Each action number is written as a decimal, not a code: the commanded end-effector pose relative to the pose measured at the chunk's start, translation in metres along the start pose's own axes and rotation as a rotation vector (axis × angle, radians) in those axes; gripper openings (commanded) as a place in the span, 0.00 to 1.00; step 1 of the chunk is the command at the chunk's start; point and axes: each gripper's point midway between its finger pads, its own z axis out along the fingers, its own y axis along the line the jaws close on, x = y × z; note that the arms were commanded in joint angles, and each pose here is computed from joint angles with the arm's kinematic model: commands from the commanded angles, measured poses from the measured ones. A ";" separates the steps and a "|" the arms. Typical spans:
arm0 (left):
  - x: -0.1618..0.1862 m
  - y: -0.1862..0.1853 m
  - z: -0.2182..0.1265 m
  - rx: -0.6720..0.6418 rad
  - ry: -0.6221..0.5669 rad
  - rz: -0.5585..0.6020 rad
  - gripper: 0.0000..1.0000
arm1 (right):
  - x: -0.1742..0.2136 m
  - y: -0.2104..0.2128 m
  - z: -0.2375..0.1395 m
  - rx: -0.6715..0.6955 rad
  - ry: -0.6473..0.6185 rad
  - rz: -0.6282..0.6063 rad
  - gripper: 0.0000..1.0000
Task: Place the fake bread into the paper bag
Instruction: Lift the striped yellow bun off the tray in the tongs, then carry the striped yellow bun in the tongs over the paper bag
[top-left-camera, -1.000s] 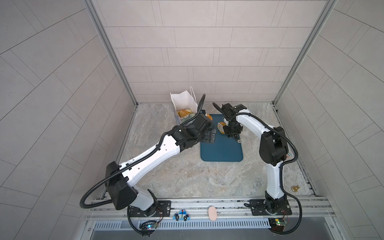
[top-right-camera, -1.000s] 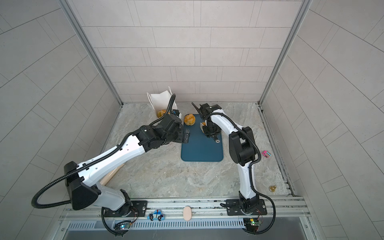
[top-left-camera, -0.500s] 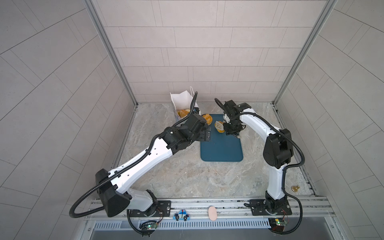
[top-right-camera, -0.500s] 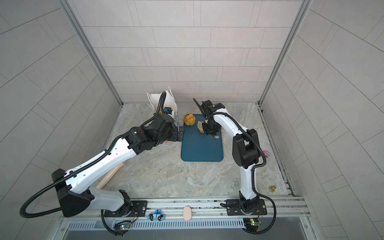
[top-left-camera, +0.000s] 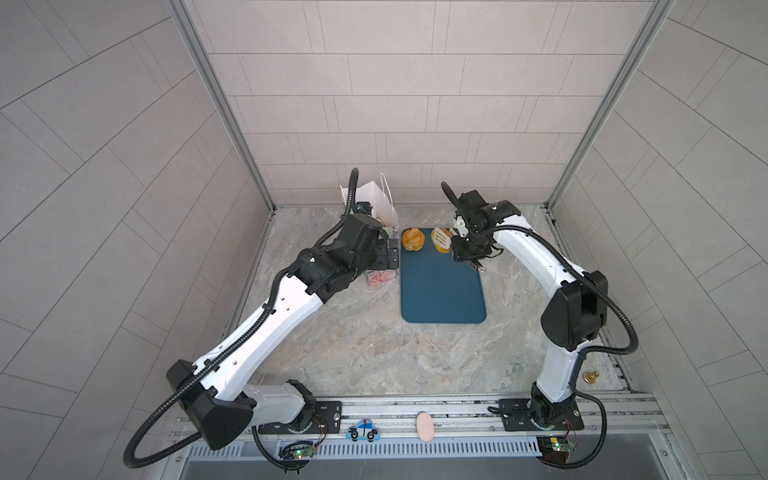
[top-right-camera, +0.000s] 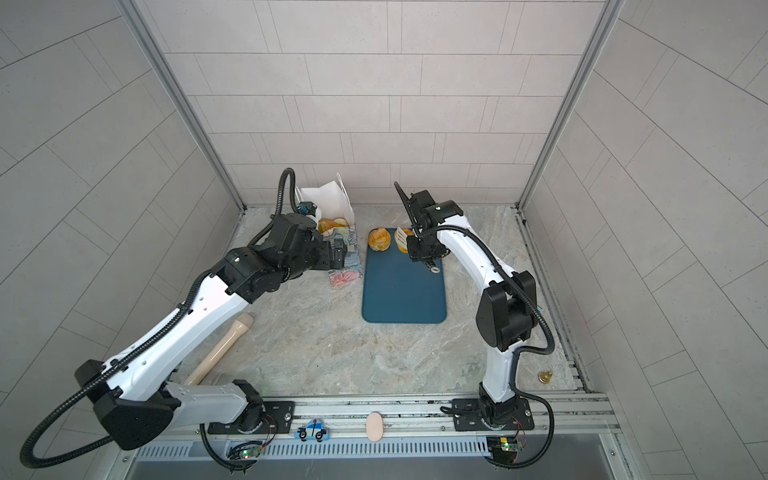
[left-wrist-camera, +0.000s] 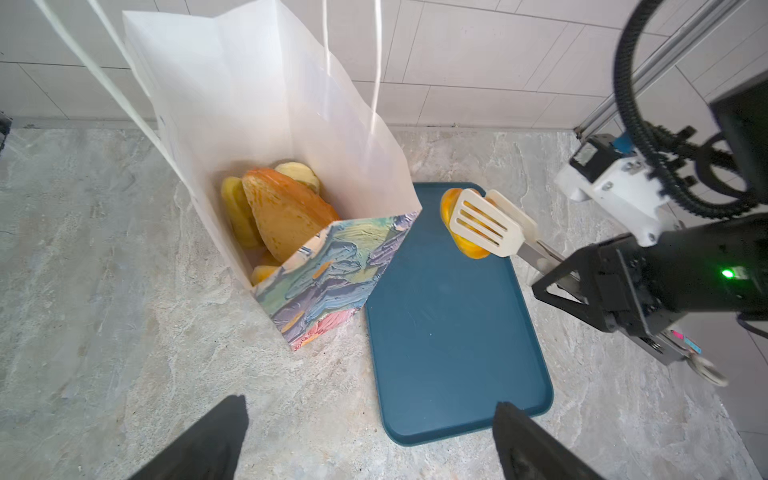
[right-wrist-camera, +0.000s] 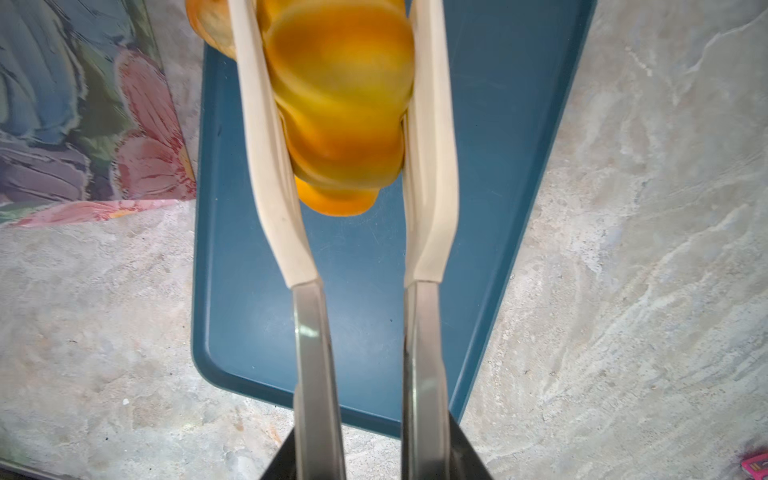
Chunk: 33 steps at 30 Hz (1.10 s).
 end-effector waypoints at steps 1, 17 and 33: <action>-0.011 -0.004 -0.015 0.052 -0.015 0.013 1.00 | -0.013 0.011 -0.043 -0.057 -0.111 0.023 0.40; -0.040 0.002 -0.029 0.112 -0.076 -0.041 1.00 | -0.062 0.061 -0.144 -0.330 -0.405 0.002 0.40; -0.050 0.035 -0.046 0.053 -0.121 -0.111 1.00 | -0.073 0.146 -0.191 -0.506 -0.527 -0.165 0.41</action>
